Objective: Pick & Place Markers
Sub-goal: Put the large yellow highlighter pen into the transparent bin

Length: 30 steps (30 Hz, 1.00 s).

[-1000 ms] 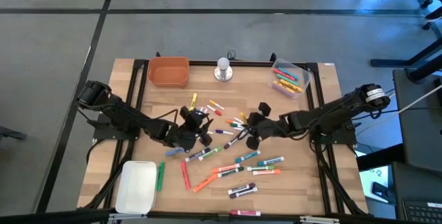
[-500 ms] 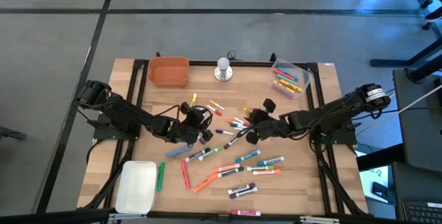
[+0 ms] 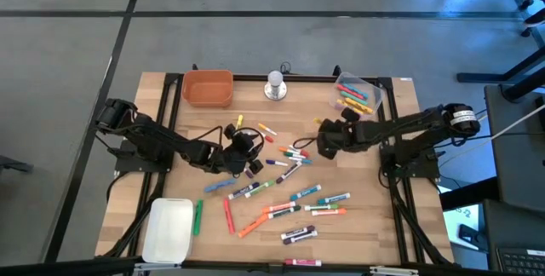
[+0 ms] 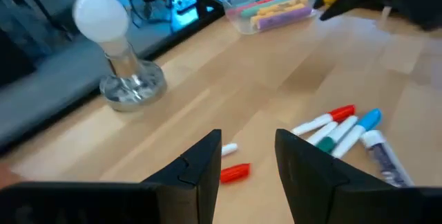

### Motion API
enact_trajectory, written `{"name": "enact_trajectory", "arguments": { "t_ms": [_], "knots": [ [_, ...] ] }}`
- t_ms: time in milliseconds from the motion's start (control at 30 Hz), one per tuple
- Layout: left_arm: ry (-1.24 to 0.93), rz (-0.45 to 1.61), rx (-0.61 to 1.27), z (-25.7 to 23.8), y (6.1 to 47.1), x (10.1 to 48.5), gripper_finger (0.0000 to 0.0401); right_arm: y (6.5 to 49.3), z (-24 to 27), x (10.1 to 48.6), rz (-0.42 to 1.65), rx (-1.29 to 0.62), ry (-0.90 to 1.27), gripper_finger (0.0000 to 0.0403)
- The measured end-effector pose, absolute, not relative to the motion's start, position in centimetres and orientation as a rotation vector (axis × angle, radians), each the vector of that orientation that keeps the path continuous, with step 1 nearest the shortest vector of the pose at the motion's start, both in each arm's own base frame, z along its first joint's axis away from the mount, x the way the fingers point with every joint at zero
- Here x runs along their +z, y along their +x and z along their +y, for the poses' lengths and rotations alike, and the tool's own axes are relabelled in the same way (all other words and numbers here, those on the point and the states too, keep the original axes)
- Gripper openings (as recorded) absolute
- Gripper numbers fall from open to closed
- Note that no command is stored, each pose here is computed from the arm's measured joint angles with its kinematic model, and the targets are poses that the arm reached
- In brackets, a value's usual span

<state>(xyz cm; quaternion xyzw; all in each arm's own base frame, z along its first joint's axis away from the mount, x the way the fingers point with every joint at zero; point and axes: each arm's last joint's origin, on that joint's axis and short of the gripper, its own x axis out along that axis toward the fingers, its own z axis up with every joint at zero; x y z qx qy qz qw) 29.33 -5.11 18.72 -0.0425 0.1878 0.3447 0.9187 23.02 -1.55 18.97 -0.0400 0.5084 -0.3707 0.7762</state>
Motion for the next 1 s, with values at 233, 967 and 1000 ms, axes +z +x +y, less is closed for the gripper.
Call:
{"name": "enact_trajectory", "arguments": {
  "t_ms": [233, 967, 1000],
  "knots": [
    [-0.120, 0.400, 0.583, -5.7, 29.1, 19.6, 0.0132, 21.6, -3.9, 18.7, 1.255, -0.856, -0.028, 0.0075],
    [-0.302, 0.379, 0.230, -8.0, 27.7, 22.7, 0.0127, 19.3, -9.6, 20.3, 1.450, -0.982, 0.073, 0.0075],
    [-0.287, 0.397, 0.222, -8.1, 27.7, 22.4, 0.0127, 18.9, -10.0, 20.1, 1.453, -1.017, 0.100, 0.0077]
  ]
}}
